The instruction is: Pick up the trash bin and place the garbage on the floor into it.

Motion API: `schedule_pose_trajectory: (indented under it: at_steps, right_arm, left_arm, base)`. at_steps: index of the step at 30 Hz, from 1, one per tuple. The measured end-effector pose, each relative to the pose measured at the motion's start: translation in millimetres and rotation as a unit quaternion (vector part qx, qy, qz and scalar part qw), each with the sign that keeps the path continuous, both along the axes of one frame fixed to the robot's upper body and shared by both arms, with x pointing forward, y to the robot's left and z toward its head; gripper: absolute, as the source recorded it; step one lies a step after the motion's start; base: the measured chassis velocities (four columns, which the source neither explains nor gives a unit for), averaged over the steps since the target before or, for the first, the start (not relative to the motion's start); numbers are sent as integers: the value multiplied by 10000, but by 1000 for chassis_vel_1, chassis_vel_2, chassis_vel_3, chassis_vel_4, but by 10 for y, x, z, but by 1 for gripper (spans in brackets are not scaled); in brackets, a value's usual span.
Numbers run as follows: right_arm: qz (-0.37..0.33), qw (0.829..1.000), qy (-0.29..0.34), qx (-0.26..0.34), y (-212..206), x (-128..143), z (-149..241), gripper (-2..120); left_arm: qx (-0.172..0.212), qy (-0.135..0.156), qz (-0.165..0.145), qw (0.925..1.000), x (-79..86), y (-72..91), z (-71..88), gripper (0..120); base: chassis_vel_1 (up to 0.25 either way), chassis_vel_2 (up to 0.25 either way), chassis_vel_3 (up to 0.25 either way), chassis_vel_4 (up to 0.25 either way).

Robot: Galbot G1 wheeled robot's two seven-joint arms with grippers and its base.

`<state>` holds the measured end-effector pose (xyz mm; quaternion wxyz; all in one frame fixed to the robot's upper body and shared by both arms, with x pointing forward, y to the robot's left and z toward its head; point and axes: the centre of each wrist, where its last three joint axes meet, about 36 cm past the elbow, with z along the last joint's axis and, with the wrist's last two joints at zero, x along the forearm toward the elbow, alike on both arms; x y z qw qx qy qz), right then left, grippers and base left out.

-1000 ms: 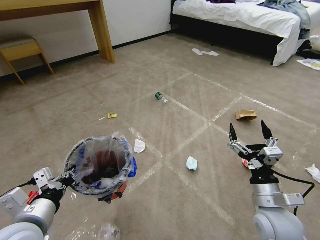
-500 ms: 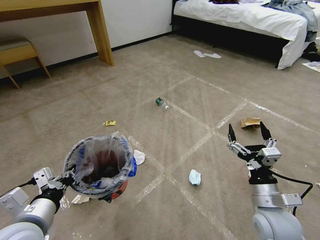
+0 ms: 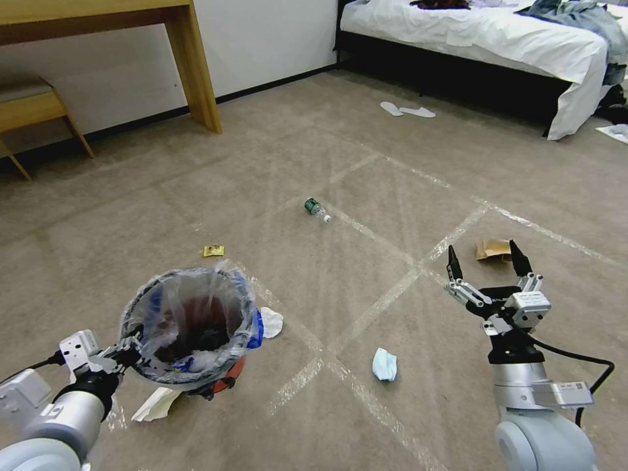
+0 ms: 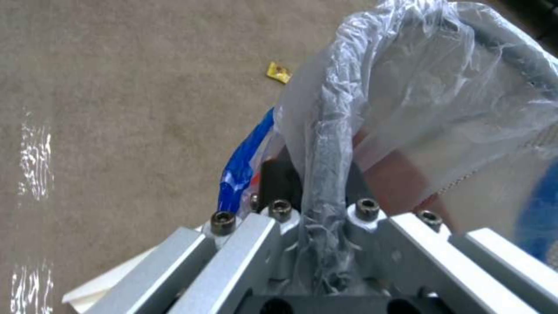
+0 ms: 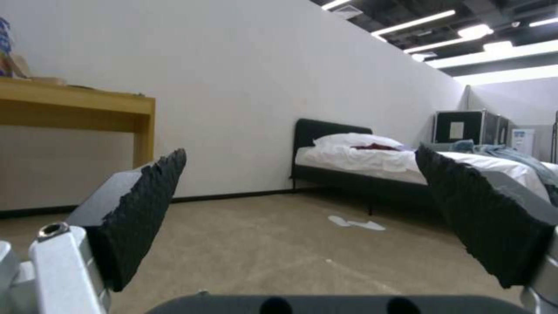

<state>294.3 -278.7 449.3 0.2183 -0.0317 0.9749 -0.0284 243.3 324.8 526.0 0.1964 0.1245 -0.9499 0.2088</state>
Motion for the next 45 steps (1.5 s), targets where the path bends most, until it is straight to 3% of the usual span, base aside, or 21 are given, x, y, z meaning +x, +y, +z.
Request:
schedule_pose_trajectory:
  at_steps: [20, 29, 30, 31, 33, 34, 35, 37, 38, 40, 41, 43, 44, 45]
  right_arm:
    - [8, 10000, 81, 37, -47, 48, -7, 100]
    - [514, 9826, 1760, 285, 291, 176, -87, 100]
    - [525, 9731, 2219, 319, 351, 227, -100, 100]
    - [525, 9731, 2219, 319, 351, 227, -100, 100]
    - [377, 9378, 3438, 292, 482, 355, -179, 100]
    - [377, 9378, 3438, 292, 482, 355, -179, 100]
    - [299, 9269, 3734, 210, 506, 388, -214, 100]
    - [-35, 8861, 4634, -61, 579, 520, -345, 100]
    - [-35, 8861, 4634, -61, 579, 520, -345, 100]
    - [-169, 8416, 5399, -77, 630, 654, -444, 100]
    - [-169, 8416, 5399, -77, 630, 654, -444, 100]
    - [-190, 8066, 5908, -39, 675, 765, -526, 100]
    - [-212, 7957, 6054, -49, 695, 806, -589, 100]
    - [-212, 7957, 6054, -49, 695, 806, -589, 100]
  left_arm:
    - [-16, -51, 79, 10000, 41, 39, -13, 2]
    - [-3, -47, 149, 9999, 44, 77, -27, 2]
    - [-14, -51, 162, 9999, 48, 80, -34, 2]
    - [-14, -51, 162, 9999, 48, 80, -34, 2]
    - [-42, -59, 206, 9998, 62, 90, -54, 2]
    - [-42, -59, 206, 9998, 62, 90, -54, 2]
    - [-44, -57, 220, 9997, 64, 94, -59, 2]
    - [-40, -51, 262, 9996, 67, 111, -72, 2]
    - [-40, -51, 262, 9996, 67, 111, -72, 2]
    - [-46, -62, 295, 9995, 72, 122, -77, 2]
    - [-46, -62, 295, 9995, 72, 122, -77, 2]
    - [-54, -69, 325, 9994, 73, 131, -82, 2]
    - [-54, -67, 341, 9994, 71, 136, -86, 2]
    - [-54, -67, 341, 9994, 71, 136, -86, 2]
  base:
    - [-6, 4, 4, -7]
    - [0, 0, 0, 0]
    - [0, 0, 0, 0]
    - [0, 0, 0, 0]
    - [0, 0, 0, 0]
    - [0, 0, 0, 0]
    - [0, 0, 0, 0]
    - [0, 0, 0, 0]
    - [0, 0, 0, 0]
    - [0, 0, 0, 0]
    - [0, 0, 0, 0]
    - [0, 0, 0, 0]
    - [0, 0, 0, 0]
    - [0, 0, 0, 0]
